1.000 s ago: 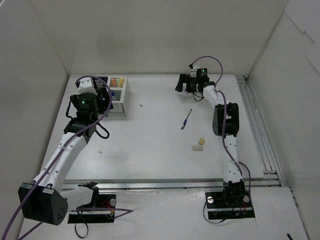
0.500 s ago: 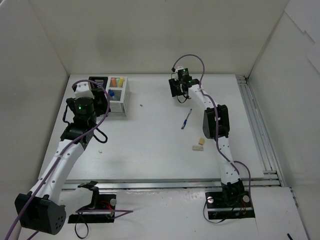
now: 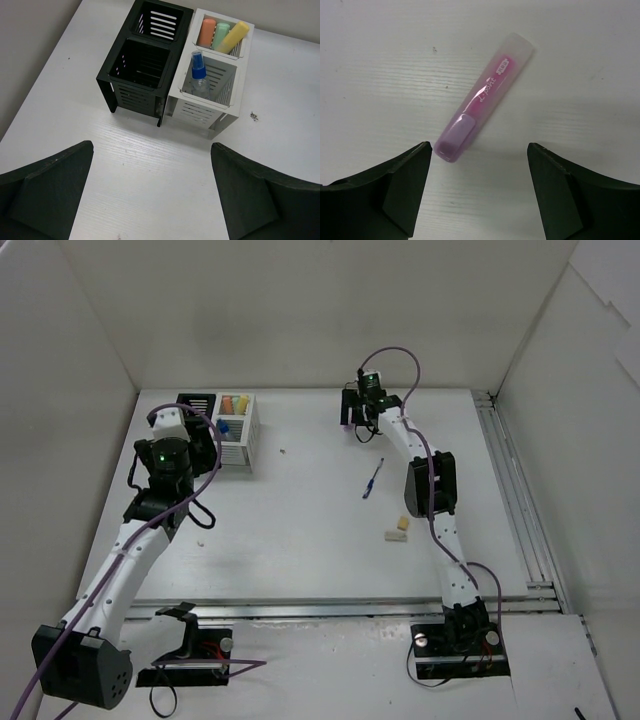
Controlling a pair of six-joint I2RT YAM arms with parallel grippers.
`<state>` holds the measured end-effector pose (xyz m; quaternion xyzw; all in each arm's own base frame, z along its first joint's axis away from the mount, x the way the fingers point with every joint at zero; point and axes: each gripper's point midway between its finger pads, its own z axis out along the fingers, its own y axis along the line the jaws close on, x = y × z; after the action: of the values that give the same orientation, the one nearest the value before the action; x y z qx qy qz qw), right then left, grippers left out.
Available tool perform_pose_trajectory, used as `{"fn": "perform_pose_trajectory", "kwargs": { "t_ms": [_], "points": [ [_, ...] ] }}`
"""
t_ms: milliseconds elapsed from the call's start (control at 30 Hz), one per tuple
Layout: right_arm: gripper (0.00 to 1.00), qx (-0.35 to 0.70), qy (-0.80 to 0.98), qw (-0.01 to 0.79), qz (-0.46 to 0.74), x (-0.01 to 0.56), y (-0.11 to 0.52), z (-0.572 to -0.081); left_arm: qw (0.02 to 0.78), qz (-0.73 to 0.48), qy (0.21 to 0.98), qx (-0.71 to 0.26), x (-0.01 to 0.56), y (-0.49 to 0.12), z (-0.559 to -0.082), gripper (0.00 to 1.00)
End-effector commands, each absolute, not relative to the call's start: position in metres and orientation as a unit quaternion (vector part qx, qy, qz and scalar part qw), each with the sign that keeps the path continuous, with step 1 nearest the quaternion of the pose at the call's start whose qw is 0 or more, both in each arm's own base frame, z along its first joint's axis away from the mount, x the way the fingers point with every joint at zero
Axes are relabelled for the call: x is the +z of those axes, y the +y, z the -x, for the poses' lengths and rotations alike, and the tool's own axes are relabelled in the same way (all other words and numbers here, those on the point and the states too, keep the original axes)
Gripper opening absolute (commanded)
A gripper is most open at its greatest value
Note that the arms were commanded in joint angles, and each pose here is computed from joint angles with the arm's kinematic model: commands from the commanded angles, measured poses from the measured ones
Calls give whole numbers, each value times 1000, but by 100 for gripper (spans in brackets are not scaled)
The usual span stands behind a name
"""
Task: Sort the stationery into containers
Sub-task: Pick up the stationery from the center of the board.
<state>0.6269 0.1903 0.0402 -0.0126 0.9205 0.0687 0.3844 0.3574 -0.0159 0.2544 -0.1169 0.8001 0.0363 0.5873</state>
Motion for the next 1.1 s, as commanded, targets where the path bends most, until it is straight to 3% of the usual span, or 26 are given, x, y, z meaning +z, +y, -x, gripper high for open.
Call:
{"fn": "perform_pose_trajectory", "kwargs": {
  "t_ms": [0, 133, 333, 700, 833, 1067],
  "points": [
    [75, 103, 887, 449, -44, 102, 217, -642, 622, 124, 772, 35, 279, -11, -362, 100],
    [82, 94, 869, 473, -106, 111, 221, -645, 621, 123, 774, 34, 277, -10, -364, 100],
    [82, 30, 848, 493, -192, 102, 208, -643, 621, 120, 774, 26, 280, -11, -364, 100],
    [58, 44, 876, 421, -233, 54, 203, -632, 634, 146, 759, 36, 289, 8, -352, 100],
    [56, 69, 892, 382, -232, 35, 207, -627, 634, 152, 757, 39, 288, 11, -351, 100],
    [39, 84, 899, 358, -236, 27, 204, -623, 632, 156, 758, 41, 287, 12, -350, 100]
  ]
}}
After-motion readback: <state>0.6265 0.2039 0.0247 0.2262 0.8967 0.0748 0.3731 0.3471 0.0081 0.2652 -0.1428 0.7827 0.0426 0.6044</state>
